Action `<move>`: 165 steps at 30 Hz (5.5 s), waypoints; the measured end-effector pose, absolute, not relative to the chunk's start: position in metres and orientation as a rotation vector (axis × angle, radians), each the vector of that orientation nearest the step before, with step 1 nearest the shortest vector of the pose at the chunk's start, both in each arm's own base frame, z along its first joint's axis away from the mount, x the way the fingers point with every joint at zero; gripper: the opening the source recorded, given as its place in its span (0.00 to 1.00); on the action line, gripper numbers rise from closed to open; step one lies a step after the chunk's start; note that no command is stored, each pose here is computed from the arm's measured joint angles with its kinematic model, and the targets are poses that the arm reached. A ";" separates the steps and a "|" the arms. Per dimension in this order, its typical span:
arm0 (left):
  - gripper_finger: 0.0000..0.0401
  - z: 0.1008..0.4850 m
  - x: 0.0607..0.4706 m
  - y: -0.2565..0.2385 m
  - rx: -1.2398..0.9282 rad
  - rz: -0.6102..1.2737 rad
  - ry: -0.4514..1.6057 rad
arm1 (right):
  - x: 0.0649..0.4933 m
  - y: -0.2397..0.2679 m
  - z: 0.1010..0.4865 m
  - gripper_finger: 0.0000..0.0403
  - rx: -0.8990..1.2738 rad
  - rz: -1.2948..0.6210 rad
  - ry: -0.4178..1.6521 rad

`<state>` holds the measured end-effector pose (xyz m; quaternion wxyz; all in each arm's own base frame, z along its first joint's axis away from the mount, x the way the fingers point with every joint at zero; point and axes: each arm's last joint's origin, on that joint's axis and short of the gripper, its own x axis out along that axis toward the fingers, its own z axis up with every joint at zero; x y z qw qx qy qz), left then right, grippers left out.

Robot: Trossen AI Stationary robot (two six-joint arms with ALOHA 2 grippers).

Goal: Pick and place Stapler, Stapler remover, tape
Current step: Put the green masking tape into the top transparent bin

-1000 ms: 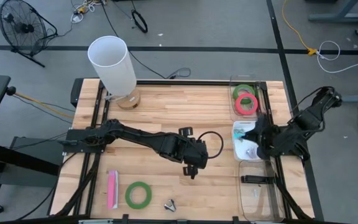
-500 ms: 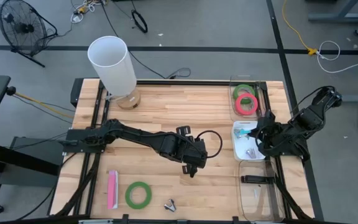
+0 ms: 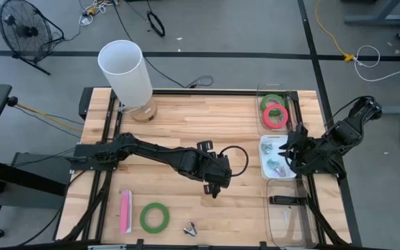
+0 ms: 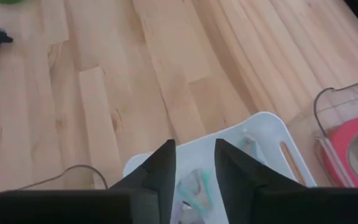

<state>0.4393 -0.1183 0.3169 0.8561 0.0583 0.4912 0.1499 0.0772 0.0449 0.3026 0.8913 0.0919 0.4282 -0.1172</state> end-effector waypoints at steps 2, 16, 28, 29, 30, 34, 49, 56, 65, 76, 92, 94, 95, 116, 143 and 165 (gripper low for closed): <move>0.39 0.317 0.439 -0.118 0.123 0.315 1.032 | 0.077 0.044 0.302 0.28 0.187 -0.248 0.895; 0.39 0.314 0.431 -0.119 0.109 0.351 1.105 | 0.083 0.051 0.306 0.21 0.262 -0.168 0.857; 0.38 0.310 0.407 -0.138 0.101 0.432 1.229 | 0.126 0.103 0.312 0.21 0.211 0.211 0.760; 0.38 0.309 0.405 -0.140 0.098 0.446 1.229 | 0.130 0.109 0.310 0.21 0.201 0.218 0.771; 0.37 0.308 0.404 -0.142 0.094 0.451 1.229 | 0.133 0.114 0.306 0.21 0.188 0.223 0.786; 0.35 0.303 0.399 -0.156 0.093 0.424 1.250 | 0.144 0.137 0.290 0.21 0.133 0.249 0.850; 0.29 0.234 0.345 -0.233 -0.102 0.480 1.549 | 0.146 0.178 0.271 0.22 0.113 0.370 0.913; 0.29 0.203 0.310 -0.259 -0.087 0.578 1.634 | 0.146 0.179 0.273 0.22 0.112 0.352 0.872; 0.29 0.189 0.298 -0.274 -0.134 0.588 1.611 | 0.147 0.179 0.273 0.22 0.088 0.352 0.852; 0.29 0.187 0.306 -0.276 -0.181 0.544 1.568 | 0.147 0.179 0.273 0.22 0.082 0.355 0.850; 0.29 0.185 0.315 -0.279 0.155 0.124 1.565 | 0.147 0.179 0.274 0.22 0.064 0.349 0.832; 0.30 0.185 0.316 -0.279 0.204 0.066 1.563 | 0.147 0.179 0.274 0.22 0.063 0.349 0.832; 0.31 0.185 0.316 -0.279 0.222 0.050 1.565 | 0.147 0.179 0.274 0.22 0.063 0.349 0.832; 0.49 0.171 0.306 -0.278 0.466 -0.160 1.630 | 0.148 0.180 0.275 0.22 0.070 0.349 0.817; 0.49 0.156 0.304 -0.258 0.684 -0.046 1.619 | 0.149 0.180 0.275 0.22 0.057 0.334 0.796; 0.22 0.135 0.321 -0.226 0.431 0.086 1.663 | 0.149 0.179 0.275 0.22 0.057 0.314 0.793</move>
